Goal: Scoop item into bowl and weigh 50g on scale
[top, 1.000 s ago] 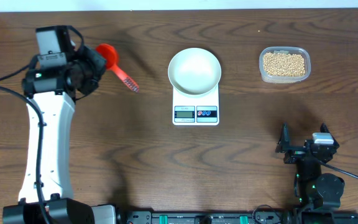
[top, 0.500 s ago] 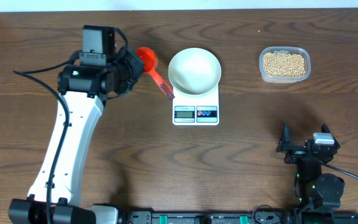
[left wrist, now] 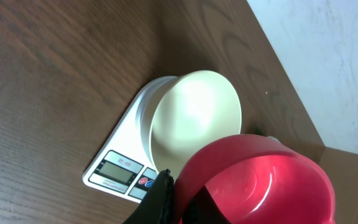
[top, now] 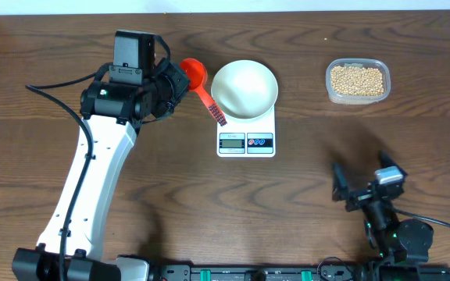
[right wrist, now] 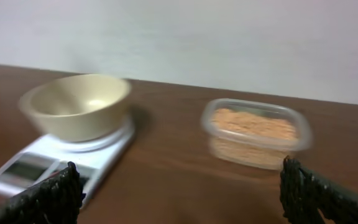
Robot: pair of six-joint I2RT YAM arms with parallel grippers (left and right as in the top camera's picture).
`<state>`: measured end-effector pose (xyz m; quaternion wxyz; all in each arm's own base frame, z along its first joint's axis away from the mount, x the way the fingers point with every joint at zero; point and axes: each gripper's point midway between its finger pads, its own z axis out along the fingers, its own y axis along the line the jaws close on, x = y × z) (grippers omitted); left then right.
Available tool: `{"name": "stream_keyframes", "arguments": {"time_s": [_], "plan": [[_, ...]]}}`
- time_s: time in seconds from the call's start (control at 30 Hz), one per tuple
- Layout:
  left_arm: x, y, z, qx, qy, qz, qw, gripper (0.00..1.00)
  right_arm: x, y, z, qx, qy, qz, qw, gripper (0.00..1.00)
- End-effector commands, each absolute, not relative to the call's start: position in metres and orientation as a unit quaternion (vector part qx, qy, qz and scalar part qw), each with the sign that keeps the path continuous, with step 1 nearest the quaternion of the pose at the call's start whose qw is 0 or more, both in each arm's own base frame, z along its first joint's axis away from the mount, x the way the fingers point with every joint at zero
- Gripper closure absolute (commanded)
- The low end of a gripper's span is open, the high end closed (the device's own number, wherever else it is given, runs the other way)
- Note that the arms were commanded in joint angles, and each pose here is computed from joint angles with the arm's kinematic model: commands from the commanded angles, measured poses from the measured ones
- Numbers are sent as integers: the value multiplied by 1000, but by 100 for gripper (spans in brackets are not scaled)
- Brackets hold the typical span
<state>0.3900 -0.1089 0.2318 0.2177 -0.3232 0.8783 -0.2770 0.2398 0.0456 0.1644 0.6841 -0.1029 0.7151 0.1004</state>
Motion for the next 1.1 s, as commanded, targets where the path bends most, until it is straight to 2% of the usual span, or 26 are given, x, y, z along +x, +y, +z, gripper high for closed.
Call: {"name": "stream_keyframes", "arguments": {"time_s": [0.0,0.17,0.37,0.53,0.77,1.07], "plan": [[393,-109,235,-325,875,-279,224,93,229,74,165,-162,703,161,674,1],[395,-110,232,-336,871,-282,221,93,226,79,167,-121,708,223,659,1],[400,-111,230,-372,855,-292,210,93,217,94,207,-143,649,282,692,1],[406,-114,233,-375,849,-303,217,93,218,105,224,-155,636,329,680,1],[412,-133,242,-356,845,-324,231,92,240,127,269,-212,646,388,622,1],[416,-126,243,-438,806,-332,220,93,307,145,323,-212,659,447,567,1]]}}
